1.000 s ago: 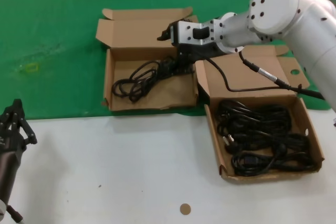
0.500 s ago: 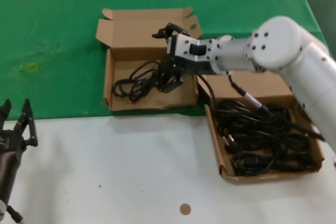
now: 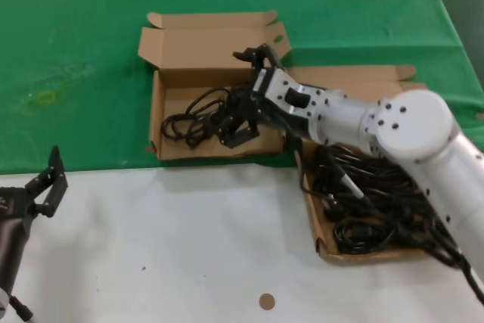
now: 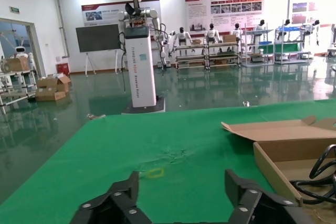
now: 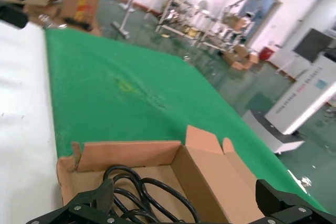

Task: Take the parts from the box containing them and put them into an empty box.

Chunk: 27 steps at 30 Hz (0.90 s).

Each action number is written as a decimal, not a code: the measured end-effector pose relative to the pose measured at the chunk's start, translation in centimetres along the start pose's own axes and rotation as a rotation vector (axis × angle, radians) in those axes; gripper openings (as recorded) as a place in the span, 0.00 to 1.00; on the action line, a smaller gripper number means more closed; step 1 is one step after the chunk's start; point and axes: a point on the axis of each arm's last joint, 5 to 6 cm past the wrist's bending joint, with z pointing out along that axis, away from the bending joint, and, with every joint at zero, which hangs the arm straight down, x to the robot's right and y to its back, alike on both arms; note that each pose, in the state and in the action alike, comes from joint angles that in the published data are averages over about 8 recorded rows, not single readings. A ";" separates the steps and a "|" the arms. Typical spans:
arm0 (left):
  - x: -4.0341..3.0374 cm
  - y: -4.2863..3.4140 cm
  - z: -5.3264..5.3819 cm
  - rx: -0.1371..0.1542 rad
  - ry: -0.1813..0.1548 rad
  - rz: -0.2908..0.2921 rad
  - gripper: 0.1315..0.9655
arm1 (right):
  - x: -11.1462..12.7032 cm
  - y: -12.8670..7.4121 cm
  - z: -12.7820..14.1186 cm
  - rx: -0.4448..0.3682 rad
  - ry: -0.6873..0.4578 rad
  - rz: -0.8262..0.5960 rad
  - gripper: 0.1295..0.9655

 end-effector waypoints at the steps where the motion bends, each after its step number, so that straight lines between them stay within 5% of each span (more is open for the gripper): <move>1: 0.00 0.00 0.0 0.000 0.000 0.000 0.45 | -0.3 0.2 -0.2 0.005 0.012 0.016 0.95; 7: 0.00 0.00 0.0 0.000 0.000 0.000 0.51 | -2.1 1.4 -1.5 0.029 0.085 0.112 0.99; 15: 0.00 0.00 0.0 0.000 0.000 0.000 0.76 | -4.4 3.0 -3.7 0.047 0.192 0.240 1.00; 27: 0.00 0.00 0.0 0.000 0.000 0.000 0.94 | -7.4 5.1 -7.8 0.045 0.357 0.418 1.00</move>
